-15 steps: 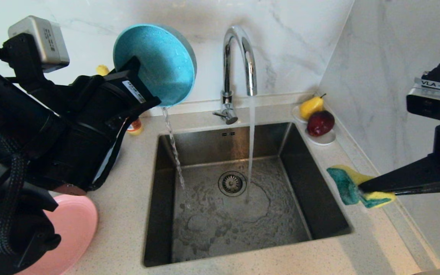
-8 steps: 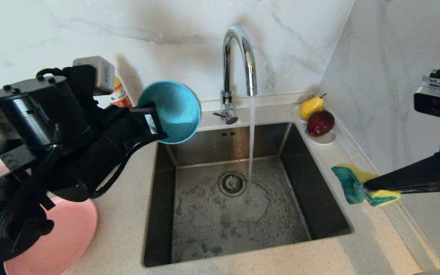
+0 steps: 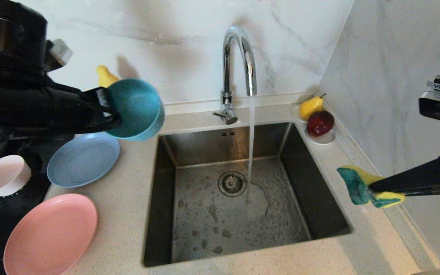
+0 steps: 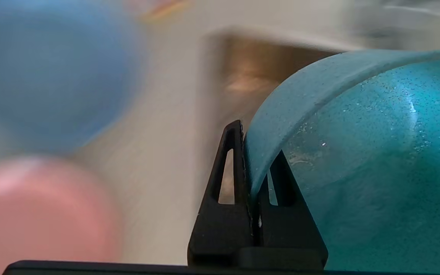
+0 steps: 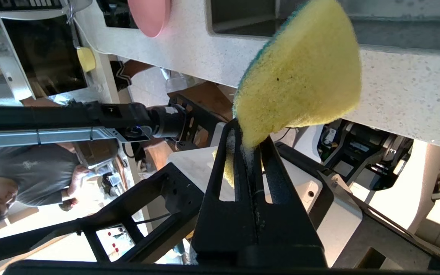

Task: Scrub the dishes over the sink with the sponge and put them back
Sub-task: Place the bowl on the table

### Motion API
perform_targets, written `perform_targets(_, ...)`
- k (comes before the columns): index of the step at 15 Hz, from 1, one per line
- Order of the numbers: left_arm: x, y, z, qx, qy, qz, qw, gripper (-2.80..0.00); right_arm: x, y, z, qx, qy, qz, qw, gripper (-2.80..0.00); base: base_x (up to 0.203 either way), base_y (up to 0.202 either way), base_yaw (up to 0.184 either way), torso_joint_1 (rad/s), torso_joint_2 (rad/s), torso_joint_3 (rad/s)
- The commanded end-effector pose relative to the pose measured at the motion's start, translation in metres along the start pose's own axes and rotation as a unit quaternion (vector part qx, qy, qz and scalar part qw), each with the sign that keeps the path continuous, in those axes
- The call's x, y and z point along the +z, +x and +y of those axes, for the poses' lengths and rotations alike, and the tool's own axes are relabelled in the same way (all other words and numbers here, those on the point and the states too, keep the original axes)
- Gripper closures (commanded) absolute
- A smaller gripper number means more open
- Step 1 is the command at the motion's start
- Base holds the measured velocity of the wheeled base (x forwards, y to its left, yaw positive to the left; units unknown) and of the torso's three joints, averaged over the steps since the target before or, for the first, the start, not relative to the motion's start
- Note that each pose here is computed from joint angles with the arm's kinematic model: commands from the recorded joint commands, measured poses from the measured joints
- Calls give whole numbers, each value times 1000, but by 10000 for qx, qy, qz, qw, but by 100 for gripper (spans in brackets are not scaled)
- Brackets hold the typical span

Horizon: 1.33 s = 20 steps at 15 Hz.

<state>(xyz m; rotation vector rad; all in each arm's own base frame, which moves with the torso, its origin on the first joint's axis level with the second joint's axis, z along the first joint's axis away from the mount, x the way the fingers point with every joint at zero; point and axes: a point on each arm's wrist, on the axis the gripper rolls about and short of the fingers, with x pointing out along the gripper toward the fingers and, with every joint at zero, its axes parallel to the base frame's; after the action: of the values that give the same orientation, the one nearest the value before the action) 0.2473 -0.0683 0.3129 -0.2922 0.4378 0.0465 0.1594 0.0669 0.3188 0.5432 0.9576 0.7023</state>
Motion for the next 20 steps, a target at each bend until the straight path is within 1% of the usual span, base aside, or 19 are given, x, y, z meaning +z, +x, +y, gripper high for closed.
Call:
perform_targets(1,9,-19,47,1130,-674,807,9880,0,1,1,-7,-89,37,4,10000,0,0,0,0,0,0,0)
perform_targets(2,13,-25,62,1417,-987,785,9818,0,1,2,-9,-81,21,30,10000,0,0,0,0,0,0,0)
perform_targets(3,15,-31,75,1632,-1227,741,9761,0,1,2,-10,-77,27,38,10000,0,0,0,0,0,0,0)
perform_targets(4,16,-35,81,1721,-1376,740,9726,0,2,2,-11,-76,45,41,10000,0,0,0,0,0,0,0)
perform_targets(5,18,-36,93,1863,-1560,700,9675,0,3,3,-12,-73,73,59,9999,0,0,0,0,0,0,0)
perform_targets(6,21,-39,112,2087,-1834,637,9585,0,3,4,-13,-81,80,71,9999,0,0,0,0,0,0,0)
perform_targets(7,22,-42,134,2319,-2152,590,9468,0,5,7,-15,-105,116,98,9998,0,0,0,0,0,0,0)
perform_targets(9,18,-45,170,2657,-2668,640,9242,0,6,8,-15,-112,123,116,9998,0,0,0,0,0,0,0)
perform_targets(11,9,-43,204,3008,-3101,740,8988,0,9,13,-18,-141,152,177,9996,0,0,0,0,0,0,0)
perform_targets(13,3,-43,235,3194,-3478,774,8781,0,11,17,-20,-162,178,222,9995,0,0,0,0,0,0,0)
perform_targets(14,0,-44,248,3239,-3645,802,8694,0,12,17,-21,-166,183,232,9994,0,0,0,0,0,0,0)
perform_targets(15,-4,-43,262,3333,-3796,860,8587,0,13,19,-22,-175,194,250,9993,0,0,0,0,0,0,0)
perform_targets(17,-19,-39,288,3538,-4065,1057,8357,0,14,22,-23,-186,210,294,9992,0,0,0,0,0,0,0)
perform_targets(20,-37,-33,313,3692,-4196,1090,8220,0,14,22,-23,-180,201,279,9992,0,0,0,0,0,0,0)
